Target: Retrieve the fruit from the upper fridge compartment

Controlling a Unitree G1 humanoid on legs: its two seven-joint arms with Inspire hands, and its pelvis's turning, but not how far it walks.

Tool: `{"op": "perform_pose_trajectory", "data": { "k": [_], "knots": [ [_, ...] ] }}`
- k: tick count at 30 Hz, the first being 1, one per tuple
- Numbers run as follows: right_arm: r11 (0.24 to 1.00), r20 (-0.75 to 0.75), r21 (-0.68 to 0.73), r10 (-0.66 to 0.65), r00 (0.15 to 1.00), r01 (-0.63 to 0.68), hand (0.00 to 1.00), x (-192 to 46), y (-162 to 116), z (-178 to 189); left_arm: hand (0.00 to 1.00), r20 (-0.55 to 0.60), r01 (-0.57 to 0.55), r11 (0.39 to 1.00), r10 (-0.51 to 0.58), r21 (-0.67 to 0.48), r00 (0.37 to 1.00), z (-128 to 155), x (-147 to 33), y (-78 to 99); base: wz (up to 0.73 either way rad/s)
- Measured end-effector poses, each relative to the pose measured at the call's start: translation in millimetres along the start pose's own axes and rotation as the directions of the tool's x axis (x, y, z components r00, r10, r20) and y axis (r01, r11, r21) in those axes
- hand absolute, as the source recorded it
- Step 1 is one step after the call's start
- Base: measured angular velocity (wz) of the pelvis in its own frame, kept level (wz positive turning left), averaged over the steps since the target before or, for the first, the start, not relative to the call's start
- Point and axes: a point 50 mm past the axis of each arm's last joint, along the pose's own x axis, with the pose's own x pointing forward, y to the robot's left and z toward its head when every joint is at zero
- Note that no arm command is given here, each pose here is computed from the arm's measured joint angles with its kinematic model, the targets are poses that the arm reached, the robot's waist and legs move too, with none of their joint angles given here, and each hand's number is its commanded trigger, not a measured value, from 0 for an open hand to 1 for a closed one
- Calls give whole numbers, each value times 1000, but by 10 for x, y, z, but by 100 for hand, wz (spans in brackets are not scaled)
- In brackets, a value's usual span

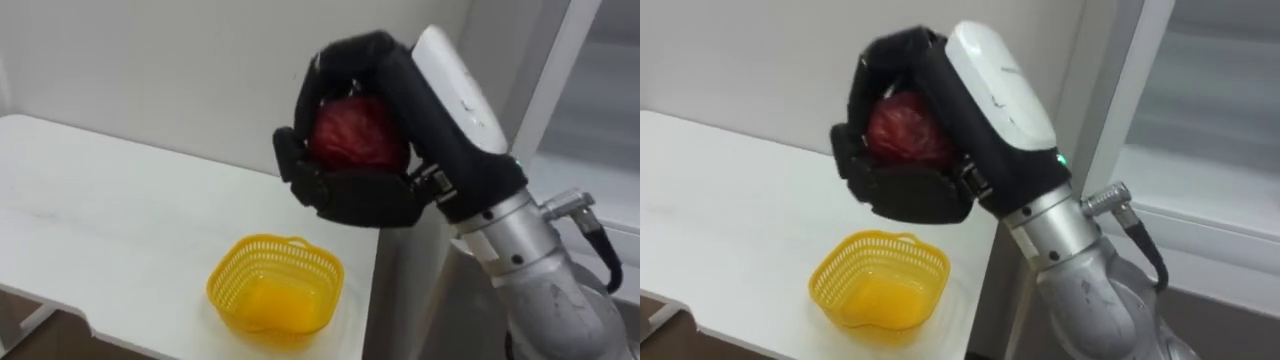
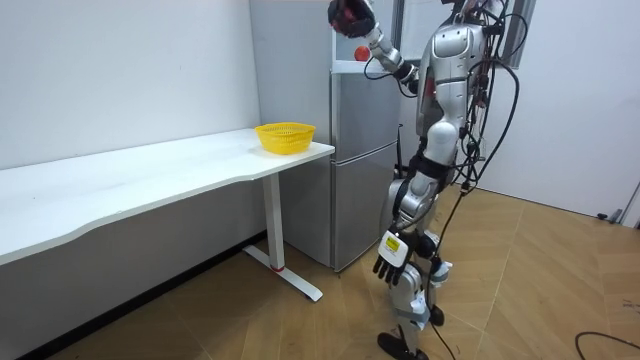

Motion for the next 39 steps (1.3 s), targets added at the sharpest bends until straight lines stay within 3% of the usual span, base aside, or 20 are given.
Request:
{"op": "perform_pose_trajectory", "data": {
  "k": [8,13,27,39],
  "knots": [
    [996,-284,8,88,955,-89,100,-183,232,-608,0,7,-47,999,47,6,999,85,-2,201,13],
    [968,-439,45,242,865,-248,100,-434,597,-927,0,35,-72,997,71,20,997,223,5,313,0],
    [940,-554,1,284,783,-341,100,-559,762,-1181,0,46,-91,995,89,43,995,324,12,351,3],
    [940,-559,2,285,779,-342,100,-562,764,-1192,0,49,-84,995,82,44,995,337,13,351,0]
  ]
}}
